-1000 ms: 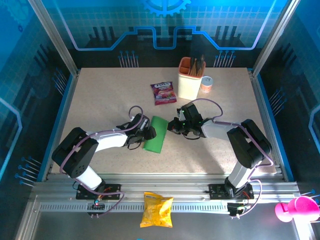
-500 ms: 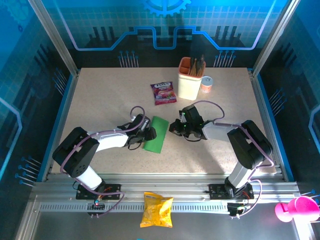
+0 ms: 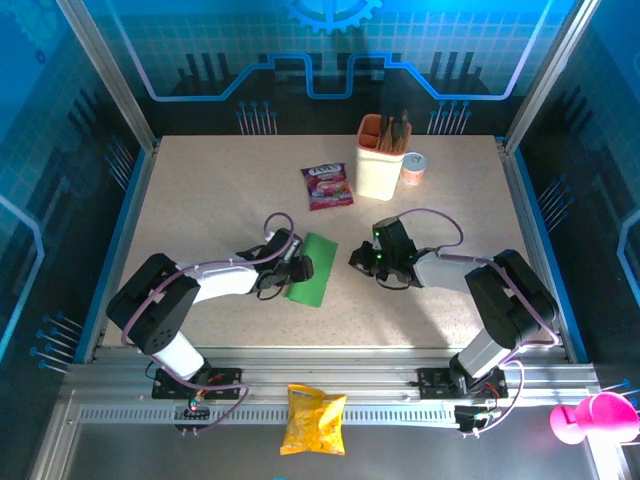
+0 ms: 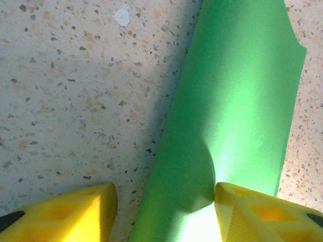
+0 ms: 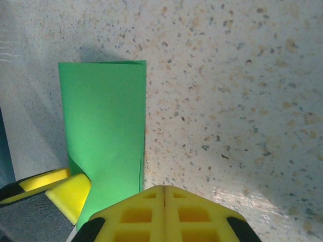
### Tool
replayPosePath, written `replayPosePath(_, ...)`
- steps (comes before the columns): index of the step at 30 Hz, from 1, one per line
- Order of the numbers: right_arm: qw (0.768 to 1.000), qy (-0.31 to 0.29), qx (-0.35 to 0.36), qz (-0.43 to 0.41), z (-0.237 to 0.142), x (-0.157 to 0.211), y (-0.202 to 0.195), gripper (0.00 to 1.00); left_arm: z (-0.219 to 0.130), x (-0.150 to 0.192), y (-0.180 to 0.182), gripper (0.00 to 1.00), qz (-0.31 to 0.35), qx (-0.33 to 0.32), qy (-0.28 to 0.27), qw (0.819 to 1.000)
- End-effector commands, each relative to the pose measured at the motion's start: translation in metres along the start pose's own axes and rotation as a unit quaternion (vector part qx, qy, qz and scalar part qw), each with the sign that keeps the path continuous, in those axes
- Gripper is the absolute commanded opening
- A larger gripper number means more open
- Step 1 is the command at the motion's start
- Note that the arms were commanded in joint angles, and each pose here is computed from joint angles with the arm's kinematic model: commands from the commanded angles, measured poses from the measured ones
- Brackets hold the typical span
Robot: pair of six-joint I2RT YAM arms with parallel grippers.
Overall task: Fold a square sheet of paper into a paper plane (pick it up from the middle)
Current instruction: Hold the square sheet of paper at the center of the table.
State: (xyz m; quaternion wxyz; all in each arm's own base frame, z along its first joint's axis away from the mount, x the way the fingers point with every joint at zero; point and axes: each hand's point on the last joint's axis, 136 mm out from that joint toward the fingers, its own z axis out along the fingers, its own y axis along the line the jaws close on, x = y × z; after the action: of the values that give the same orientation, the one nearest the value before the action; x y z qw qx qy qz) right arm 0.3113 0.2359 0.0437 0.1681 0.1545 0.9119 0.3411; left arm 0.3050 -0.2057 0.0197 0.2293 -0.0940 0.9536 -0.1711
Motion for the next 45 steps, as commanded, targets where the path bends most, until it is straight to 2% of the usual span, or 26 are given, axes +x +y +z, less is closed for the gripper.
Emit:
replayPosePath(1, 1.0, -0.001, -0.022, -0.001, 0.001, -0.001, 0.01, 0.0, 0.014, 0.021, -0.001, 0.55, 0.013, 0.004, 0.038, 0.999)
replayPosePath(10, 0.995, 0.066, -0.056, -0.05, 0.024, 0.027, 0.045, 0.0, 0.016, 0.02, 0.0, 0.55, 0.006, 0.001, 0.037, 0.999)
replayPosePath(18, 0.991, 0.102, -0.054, -0.069, 0.04, 0.048, 0.056, 0.0, 0.016, 0.021, 0.0, 0.55, 0.006, 0.0, 0.039, 0.999)
replayPosePath(29, 0.988, 0.135, -0.033, -0.061, 0.056, 0.068, 0.042, 0.0, 0.018, 0.021, -0.001, 0.55, 0.003, 0.002, 0.04, 0.999)
replayPosePath(31, 0.988, 0.133, -0.037, -0.063, 0.058, 0.064, 0.049, 0.0, 0.018, 0.021, -0.002, 0.55, 0.002, 0.003, 0.04, 0.999)
replayPosePath(39, 0.988, 0.151, 0.019, -0.037, 0.062, 0.071, 0.023, 0.0, 0.01, 0.014, -0.011, 0.55, -0.001, 0.013, 0.041, 0.999)
replayPosePath(41, 0.987, 0.155, 0.034, -0.033, 0.062, 0.073, 0.015, 0.0, 0.003, 0.006, -0.017, 0.57, -0.001, 0.018, 0.037, 0.999)
replayPosePath(45, 0.986, 0.157, 0.057, -0.026, 0.062, 0.075, 0.004, 0.0, -0.019, -0.018, -0.031, 0.68, -0.003, 0.042, 0.023, 0.999)
